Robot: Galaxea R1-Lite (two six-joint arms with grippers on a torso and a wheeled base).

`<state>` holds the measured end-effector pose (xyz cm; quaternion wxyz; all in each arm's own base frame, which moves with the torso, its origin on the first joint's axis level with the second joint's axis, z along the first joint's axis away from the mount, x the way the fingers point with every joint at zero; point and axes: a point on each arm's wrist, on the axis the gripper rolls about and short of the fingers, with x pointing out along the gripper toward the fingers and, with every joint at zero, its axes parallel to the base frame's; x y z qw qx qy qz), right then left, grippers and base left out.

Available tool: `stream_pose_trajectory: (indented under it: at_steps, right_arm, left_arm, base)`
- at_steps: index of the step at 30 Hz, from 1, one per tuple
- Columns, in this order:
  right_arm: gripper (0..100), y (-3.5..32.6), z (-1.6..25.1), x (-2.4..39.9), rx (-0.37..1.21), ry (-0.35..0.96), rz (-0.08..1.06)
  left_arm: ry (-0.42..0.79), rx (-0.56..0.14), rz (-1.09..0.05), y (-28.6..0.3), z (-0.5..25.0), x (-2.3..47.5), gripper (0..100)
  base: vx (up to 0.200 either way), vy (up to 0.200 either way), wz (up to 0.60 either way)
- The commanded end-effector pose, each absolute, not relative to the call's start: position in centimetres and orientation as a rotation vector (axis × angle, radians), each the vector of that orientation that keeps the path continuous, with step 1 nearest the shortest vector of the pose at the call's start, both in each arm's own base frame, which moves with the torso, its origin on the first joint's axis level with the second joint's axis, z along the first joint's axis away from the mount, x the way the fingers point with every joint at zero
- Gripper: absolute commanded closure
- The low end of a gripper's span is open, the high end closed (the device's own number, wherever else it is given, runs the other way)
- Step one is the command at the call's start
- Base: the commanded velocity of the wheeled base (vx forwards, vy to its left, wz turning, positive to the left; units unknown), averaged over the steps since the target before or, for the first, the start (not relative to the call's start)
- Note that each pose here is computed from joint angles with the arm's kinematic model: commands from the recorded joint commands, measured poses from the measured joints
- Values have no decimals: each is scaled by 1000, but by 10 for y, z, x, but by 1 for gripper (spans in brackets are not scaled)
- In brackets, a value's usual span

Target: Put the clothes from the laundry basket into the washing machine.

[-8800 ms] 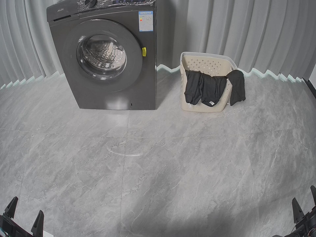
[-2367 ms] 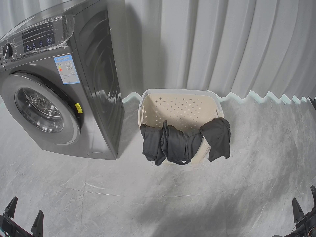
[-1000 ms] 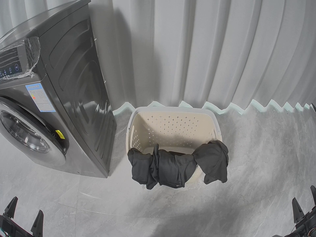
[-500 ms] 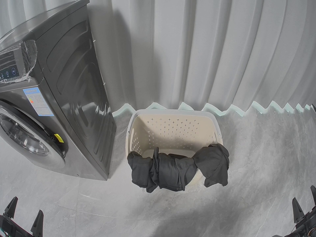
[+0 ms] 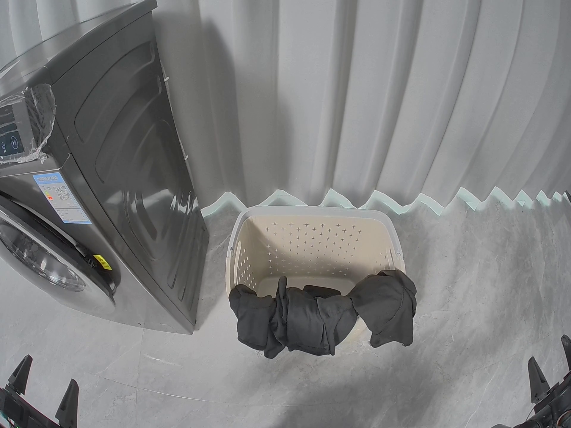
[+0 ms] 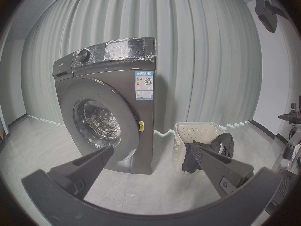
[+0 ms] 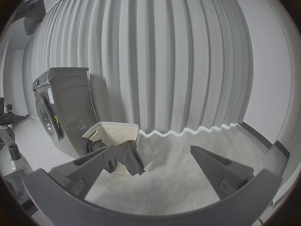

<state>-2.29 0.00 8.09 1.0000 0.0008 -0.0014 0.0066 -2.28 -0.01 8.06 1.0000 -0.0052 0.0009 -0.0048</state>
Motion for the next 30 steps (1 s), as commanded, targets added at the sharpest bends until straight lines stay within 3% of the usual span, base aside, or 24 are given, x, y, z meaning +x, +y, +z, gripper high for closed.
stream_pose_trajectory:
  at_steps: [1, 7, 19, 25, 30]
  right_arm:
    - [0, 0, 76, -22, 2, 9, 14]
    - [0, 0, 76, -22, 2, 9, 14]
    - [0, 0, 76, -22, 2, 9, 14]
    - [0, 0, 76, -22, 2, 9, 14]
    - [0, 0, 76, -22, 2, 9, 14]
  left_arm:
    - [-1, -11, -9, 0, 76, -23, 0]
    - [-1, -11, -9, 0, 76, -23, 0]
    - [-1, -11, -9, 0, 76, -23, 0]
    - [-1, -11, -9, 0, 76, -23, 0]
    - [-2, -6, -11, 0, 76, -23, 0]
  base:
    - [200, 0, 0]
    - [200, 0, 0]
    - [0, 0, 0]
    - [0, -200, 0]
    - [0, 0, 0]
